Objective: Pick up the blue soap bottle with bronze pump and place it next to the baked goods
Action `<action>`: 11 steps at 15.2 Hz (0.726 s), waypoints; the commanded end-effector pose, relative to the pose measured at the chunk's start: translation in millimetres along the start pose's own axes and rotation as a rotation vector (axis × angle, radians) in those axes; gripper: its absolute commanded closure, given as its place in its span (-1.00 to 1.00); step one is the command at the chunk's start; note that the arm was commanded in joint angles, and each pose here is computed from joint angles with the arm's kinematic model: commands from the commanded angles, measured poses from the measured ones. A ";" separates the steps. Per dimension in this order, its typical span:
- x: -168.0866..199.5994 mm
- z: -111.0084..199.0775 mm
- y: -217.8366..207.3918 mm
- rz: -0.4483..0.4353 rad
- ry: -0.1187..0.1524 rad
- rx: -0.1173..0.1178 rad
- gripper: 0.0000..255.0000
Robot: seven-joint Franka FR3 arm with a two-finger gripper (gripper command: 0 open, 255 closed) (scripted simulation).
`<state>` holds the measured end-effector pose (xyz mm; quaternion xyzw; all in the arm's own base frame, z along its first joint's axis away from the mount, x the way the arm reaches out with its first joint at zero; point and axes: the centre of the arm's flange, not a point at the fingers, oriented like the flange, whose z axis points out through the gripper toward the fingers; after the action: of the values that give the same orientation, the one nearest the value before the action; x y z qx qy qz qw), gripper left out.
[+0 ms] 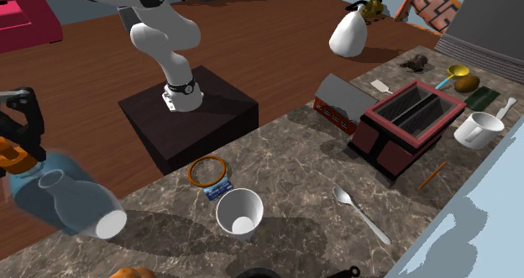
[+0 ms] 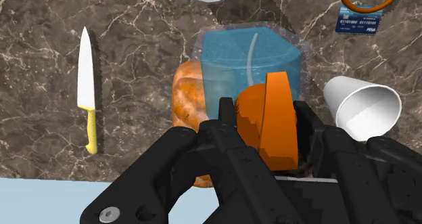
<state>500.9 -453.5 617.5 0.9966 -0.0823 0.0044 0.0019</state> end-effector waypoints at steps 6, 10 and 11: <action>-1.2 36.9 -0.5 0.000 0.001 -0.001 1.00; -1.4 58.1 -0.5 0.000 0.001 -0.001 1.00; -1.5 63.3 -0.5 0.000 0.001 -0.001 1.00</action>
<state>499.5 -453.2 559.3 0.9966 -0.0822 0.0045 0.0019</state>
